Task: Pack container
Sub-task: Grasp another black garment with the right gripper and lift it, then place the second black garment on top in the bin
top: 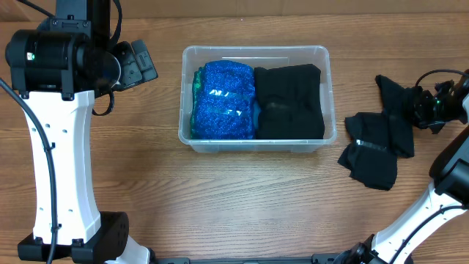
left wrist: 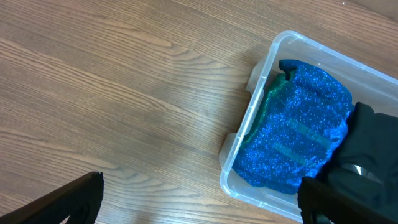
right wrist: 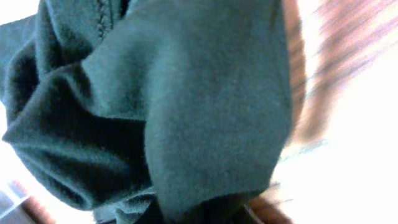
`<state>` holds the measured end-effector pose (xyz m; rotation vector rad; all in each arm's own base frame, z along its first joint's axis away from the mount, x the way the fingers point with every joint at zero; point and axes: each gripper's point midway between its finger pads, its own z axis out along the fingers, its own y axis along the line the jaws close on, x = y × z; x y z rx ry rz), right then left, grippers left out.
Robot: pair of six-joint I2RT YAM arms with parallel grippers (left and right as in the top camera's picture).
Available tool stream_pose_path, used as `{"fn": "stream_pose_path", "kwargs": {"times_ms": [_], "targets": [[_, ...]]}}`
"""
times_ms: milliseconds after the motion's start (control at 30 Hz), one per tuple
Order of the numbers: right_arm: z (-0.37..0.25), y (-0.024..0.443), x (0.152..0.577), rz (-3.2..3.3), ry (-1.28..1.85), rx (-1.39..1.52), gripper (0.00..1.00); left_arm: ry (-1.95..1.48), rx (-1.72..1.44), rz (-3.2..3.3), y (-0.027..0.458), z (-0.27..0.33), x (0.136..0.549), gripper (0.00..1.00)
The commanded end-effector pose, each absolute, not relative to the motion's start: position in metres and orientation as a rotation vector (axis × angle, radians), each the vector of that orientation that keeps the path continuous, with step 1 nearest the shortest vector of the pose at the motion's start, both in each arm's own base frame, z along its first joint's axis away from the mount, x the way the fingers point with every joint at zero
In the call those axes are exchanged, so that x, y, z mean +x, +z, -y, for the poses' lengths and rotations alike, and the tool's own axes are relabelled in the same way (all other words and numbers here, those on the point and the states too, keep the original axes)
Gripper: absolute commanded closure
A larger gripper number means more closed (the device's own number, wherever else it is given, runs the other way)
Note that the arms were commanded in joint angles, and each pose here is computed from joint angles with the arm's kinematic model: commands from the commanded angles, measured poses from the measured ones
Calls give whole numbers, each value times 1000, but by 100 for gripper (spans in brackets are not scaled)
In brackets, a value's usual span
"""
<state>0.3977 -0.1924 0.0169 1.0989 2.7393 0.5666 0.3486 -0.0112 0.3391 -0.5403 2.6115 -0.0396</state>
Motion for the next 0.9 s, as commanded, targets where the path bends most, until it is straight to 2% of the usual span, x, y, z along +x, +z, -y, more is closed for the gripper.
{"fn": "stream_pose_path", "kwargs": {"times_ms": [0,233,367,467,633,767,867], "targets": [[174,75,406,-2642,672,1021,90,-15,-525,-2614,339,8,348,0],[110,207,398,-2518,673,729,93,-15,-525,-2614,339,8,348,0],[30,284,378,-2451,660,418,95,-15,-525,-2614,339,8,348,0],[-26,316,363,-2415,681,298,95,-15,-525,-2614,339,8,348,0],[-114,327,356,-2429,822,230,96,-15,-525,-2614,339,8,348,0],[-157,309,374,-2461,828,354,96,-15,-525,-2614,339,8,348,0],[-178,280,391,-2496,793,557,96,-15,-525,-2614,339,8,348,0]]}}
